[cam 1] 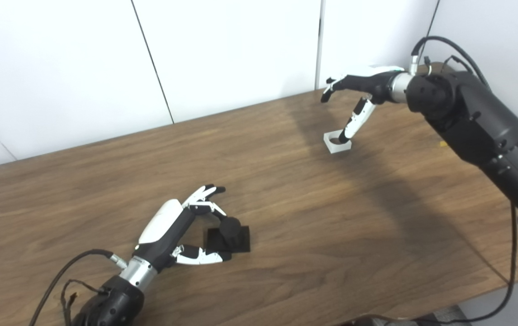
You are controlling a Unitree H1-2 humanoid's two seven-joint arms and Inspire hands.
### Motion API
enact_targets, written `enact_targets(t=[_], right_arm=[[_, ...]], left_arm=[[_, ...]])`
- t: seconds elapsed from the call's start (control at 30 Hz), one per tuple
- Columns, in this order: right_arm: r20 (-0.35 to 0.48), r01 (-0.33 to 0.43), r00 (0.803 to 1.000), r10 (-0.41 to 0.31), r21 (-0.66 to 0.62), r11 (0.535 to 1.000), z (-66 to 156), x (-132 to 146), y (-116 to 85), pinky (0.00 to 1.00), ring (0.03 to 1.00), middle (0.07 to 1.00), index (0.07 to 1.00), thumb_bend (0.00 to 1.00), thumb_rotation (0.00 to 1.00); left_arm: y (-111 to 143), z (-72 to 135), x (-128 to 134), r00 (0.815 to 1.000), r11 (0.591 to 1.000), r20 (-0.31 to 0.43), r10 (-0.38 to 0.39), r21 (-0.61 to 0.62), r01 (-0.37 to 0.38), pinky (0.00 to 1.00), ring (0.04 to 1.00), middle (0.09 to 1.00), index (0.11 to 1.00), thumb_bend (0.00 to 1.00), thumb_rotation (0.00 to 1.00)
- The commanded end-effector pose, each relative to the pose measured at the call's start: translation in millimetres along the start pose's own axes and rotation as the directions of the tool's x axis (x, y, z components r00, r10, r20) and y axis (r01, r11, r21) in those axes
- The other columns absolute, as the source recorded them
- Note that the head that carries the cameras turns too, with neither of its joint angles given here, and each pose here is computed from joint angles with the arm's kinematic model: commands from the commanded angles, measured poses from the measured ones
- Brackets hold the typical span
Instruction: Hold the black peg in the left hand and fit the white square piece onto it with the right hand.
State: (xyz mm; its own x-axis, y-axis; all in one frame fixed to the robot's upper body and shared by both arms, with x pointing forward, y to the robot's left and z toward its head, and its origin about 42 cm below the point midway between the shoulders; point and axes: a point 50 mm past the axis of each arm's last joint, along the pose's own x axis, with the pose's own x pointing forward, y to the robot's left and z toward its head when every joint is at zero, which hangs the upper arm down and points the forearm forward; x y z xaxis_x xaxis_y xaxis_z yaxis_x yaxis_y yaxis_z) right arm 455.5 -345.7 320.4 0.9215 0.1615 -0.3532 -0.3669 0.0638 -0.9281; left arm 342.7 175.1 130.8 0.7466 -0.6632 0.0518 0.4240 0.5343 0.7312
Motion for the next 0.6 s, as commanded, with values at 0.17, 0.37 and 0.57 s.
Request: enact_targets(t=[0.17, 0.37, 0.57], right_arm=[[-0.035, 0.022, 0.999, -0.025, -0.071, 0.997, -4, -3, -23, 0.99, 1.000, 0.993, 0.832, 0.95, 0.29], [-0.048, -0.008, 0.999, 0.006, -0.044, 0.999, -7, 1, -10, 1.00, 1.000, 0.997, 0.831, 0.94, 0.29], [-0.046, -0.017, 0.999, 0.016, -0.018, 1.000, -13, 6, 6, 1.00, 1.000, 0.992, 0.824, 0.94, 0.29]], left_arm=[[-5, -11, -5, 0.997, 0.999, -0.053, -0.048, 0.009, 0.049, 0.86, 0.974, 0.931, 0.496, 0.52, 0.08], [-4, -9, -7, 0.997, 0.999, -0.057, -0.053, 0.007, 0.053, 0.84, 0.975, 0.931, 0.496, 0.52, 0.08], [-1, -9, -9, 0.997, 0.999, -0.063, -0.051, 0.007, 0.051, 0.85, 0.978, 0.933, 0.496, 0.52, 0.08]])
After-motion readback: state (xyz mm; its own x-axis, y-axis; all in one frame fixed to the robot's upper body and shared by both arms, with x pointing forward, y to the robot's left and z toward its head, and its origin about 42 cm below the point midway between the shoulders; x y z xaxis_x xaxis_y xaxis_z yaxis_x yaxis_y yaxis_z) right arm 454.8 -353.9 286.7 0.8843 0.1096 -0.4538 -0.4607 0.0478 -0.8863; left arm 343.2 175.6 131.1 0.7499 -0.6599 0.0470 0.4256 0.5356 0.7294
